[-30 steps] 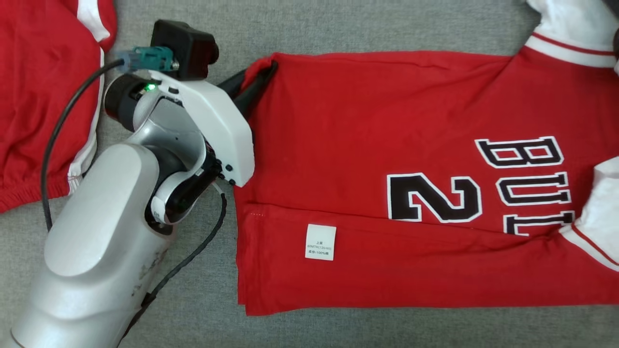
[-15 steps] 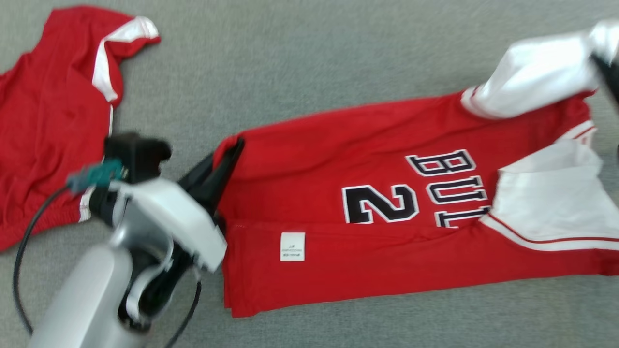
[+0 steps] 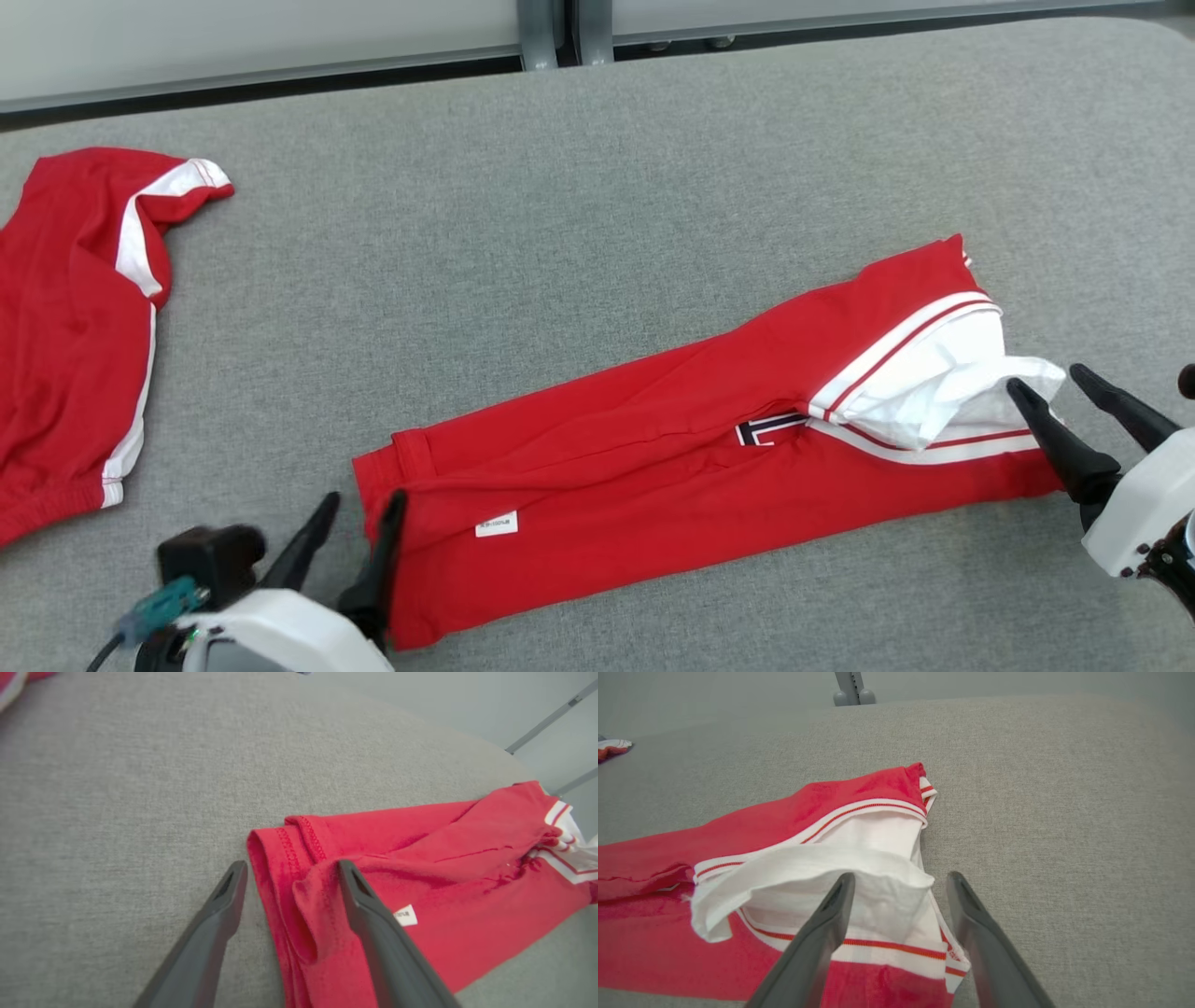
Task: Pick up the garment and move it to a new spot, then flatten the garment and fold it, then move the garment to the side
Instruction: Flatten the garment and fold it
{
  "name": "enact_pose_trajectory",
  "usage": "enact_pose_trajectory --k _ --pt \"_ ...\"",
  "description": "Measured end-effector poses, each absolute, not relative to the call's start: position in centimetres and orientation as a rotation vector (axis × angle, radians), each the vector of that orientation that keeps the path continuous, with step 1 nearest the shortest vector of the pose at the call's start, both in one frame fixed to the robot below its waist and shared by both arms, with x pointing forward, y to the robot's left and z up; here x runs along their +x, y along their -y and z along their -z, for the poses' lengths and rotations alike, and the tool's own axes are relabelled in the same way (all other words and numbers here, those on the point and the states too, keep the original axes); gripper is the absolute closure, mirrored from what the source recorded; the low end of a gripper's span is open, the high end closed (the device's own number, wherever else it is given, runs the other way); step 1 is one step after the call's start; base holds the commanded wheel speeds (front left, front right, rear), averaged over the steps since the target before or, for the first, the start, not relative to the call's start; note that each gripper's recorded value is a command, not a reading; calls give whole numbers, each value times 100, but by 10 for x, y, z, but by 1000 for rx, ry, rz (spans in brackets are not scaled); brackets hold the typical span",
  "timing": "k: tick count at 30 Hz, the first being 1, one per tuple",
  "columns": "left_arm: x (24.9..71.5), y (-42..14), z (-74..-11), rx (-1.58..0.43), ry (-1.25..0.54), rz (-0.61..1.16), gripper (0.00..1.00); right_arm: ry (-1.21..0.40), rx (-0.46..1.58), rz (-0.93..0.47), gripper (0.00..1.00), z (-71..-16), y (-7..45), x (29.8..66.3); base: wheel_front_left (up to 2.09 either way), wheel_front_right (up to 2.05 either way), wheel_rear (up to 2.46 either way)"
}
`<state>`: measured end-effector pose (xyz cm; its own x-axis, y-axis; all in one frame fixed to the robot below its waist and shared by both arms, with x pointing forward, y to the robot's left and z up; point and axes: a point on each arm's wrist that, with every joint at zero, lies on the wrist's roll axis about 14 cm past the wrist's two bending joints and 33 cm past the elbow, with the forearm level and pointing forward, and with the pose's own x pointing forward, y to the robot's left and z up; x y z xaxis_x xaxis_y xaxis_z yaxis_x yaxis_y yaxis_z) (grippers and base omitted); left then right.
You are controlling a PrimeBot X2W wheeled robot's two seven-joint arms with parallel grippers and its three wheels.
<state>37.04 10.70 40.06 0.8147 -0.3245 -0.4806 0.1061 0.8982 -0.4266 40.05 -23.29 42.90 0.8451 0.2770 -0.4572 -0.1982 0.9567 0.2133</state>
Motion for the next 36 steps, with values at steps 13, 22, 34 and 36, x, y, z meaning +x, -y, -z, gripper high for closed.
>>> enact_pose_trajectory --k 13,22,34,36 --pt "376 -117 -432 -333 -238 130 0 -636 44 -188 0 -428 249 429 0 0 0" --pt "388 -116 -429 -321 -192 95 0 -836 0 -194 0 -365 233 444 0 0 0" --pt "382 -123 -428 -330 -180 80 0 -818 165 -180 100 -386 242 451 0 0 0" --pt "382 -124 -435 -337 -158 75 0 -792 158 -104 100 -402 276 452 0 0 0"
